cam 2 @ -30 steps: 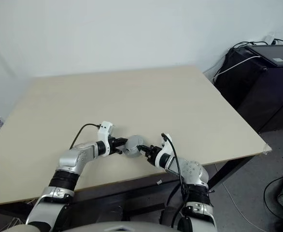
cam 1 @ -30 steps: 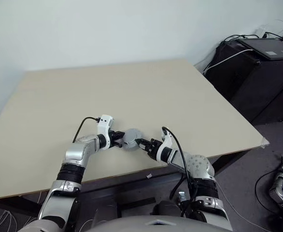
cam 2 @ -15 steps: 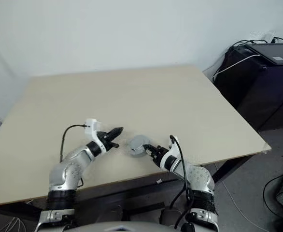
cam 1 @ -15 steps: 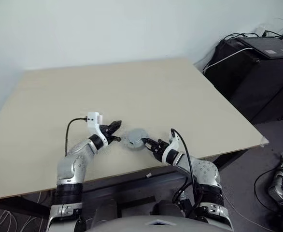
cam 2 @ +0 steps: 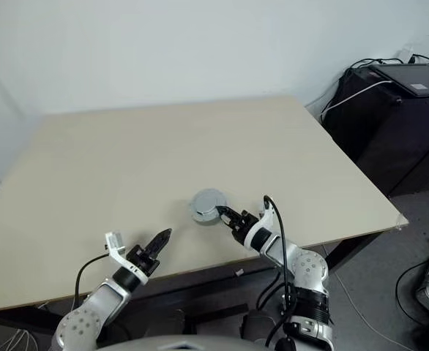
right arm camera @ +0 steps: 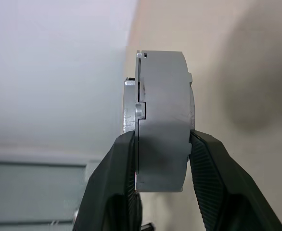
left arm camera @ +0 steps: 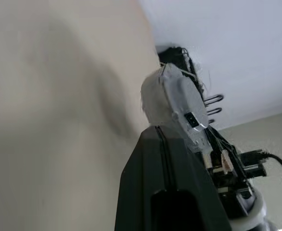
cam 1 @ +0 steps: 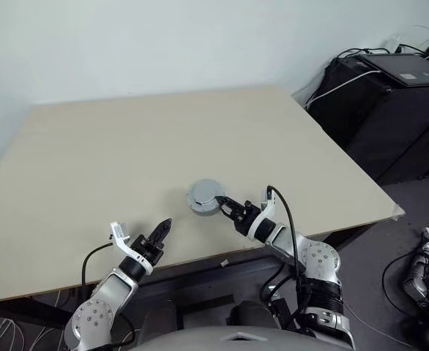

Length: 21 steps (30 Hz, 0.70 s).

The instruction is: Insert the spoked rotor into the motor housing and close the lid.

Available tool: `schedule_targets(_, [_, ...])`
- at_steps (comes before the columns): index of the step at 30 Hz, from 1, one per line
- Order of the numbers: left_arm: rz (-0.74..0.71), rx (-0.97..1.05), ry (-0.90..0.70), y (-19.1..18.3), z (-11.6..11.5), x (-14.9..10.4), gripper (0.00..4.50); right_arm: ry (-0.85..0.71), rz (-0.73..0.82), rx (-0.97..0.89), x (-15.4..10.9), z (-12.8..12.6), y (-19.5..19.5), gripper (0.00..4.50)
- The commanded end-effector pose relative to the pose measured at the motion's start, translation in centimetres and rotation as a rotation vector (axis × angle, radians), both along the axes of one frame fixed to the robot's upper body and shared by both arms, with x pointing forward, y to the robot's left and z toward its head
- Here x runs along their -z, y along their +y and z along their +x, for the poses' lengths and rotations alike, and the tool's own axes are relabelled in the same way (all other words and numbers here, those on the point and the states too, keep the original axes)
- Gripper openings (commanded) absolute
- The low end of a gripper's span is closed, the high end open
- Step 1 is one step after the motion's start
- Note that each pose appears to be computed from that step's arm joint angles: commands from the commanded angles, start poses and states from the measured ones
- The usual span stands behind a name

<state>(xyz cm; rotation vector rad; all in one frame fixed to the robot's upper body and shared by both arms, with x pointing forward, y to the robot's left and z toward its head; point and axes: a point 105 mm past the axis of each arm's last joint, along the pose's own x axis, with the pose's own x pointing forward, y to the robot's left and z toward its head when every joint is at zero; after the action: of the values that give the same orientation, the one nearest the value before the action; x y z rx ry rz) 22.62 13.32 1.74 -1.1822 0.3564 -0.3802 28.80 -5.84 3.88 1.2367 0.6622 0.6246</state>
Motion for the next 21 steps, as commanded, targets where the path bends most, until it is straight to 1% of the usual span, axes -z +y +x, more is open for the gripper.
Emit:
schedule_targets(1, [-0.156,-0.005,-0.038,-1.2,-0.1,-1.5,0.95,-0.106,0.175,-0.096,-4.0,-0.9,3.9,1.33])
schedule_targets(5, [-0.234,-0.004,-0.05,-1.6,-0.2,-1.9,2.28,-0.109,0.173,-0.122,-4.3,-1.1,4.5,1.33])
schedule_targets(6, [-0.247,-0.001,-0.053,-1.8,-0.2,-2.1,2.56,-0.109,0.173,-0.125,-4.3,-1.1,4.5,1.33])
schedule_targets(10, [-0.35,0.014,-0.057,-2.8,-0.5,-2.4,3.94,-0.109,0.168,-0.143,-4.4,-1.3,4.9,1.33])
schedule_targets(12, [-0.375,0.022,-0.041,-3.4,-0.6,-2.3,4.46,-0.109,0.166,-0.145,-4.4,-1.4,4.9,1.33])
schedule_targets(16, [-0.392,0.022,-0.025,-3.9,-0.8,-2.0,4.46,-0.11,0.161,-0.146,-4.4,-1.4,4.7,1.33])
schedule_targets(21, [-0.387,-0.013,-0.026,-3.7,-0.4,-1.9,4.46,-0.104,0.154,-0.167,-4.4,-1.7,4.9,1.33])
